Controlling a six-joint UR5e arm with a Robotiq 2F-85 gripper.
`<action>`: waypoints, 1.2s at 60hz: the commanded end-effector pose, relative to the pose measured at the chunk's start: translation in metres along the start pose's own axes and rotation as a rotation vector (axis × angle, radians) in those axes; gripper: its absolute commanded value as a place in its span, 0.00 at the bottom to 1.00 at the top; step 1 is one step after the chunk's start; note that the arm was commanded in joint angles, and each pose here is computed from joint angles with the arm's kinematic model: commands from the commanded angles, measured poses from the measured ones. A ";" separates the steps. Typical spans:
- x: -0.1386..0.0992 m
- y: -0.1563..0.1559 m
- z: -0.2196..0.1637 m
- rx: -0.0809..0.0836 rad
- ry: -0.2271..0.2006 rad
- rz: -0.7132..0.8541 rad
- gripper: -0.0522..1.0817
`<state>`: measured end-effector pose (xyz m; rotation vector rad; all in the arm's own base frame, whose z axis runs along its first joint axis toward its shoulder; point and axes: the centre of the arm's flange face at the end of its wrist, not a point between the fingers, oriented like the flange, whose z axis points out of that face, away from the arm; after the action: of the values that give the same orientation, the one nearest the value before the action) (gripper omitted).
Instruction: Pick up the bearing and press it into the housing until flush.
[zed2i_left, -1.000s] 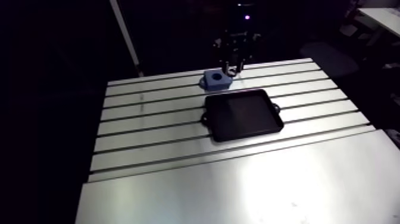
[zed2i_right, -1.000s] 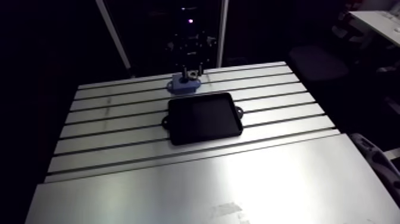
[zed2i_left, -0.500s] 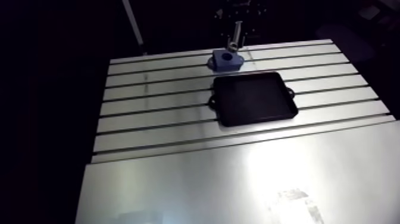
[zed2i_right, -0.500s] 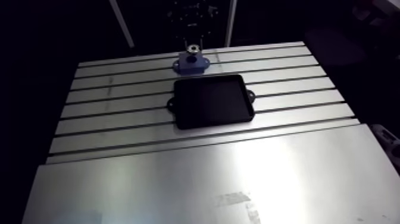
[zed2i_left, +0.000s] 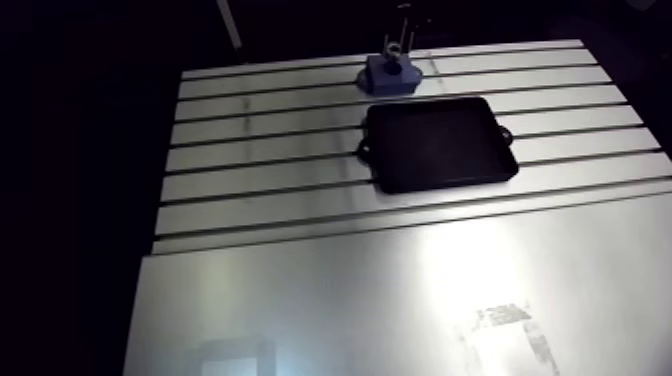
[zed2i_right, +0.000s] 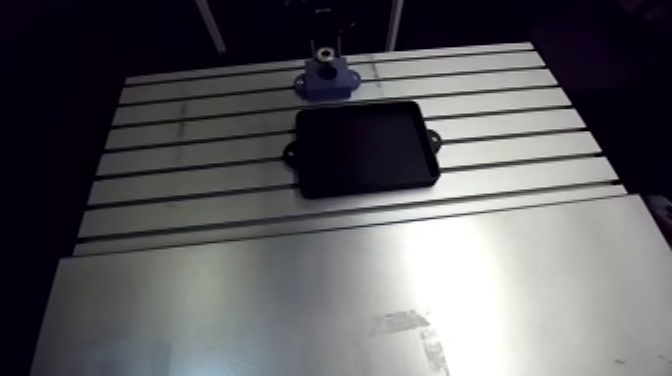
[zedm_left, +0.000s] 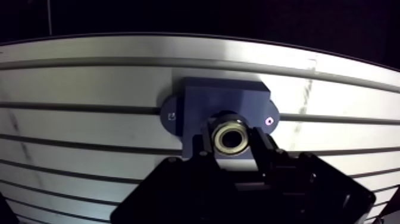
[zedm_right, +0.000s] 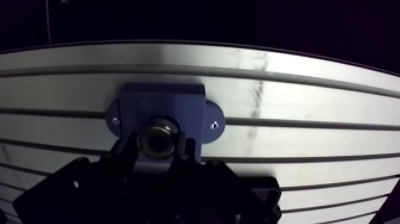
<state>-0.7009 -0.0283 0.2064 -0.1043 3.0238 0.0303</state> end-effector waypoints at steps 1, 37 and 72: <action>0.002 0.000 0.006 -0.001 -0.005 0.001 0.66; 0.001 -0.001 0.017 0.002 -0.021 0.004 0.66; 0.001 -0.001 0.020 0.003 -0.025 0.004 0.66</action>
<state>-0.6996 -0.0296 0.1881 -0.0991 3.0009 0.0274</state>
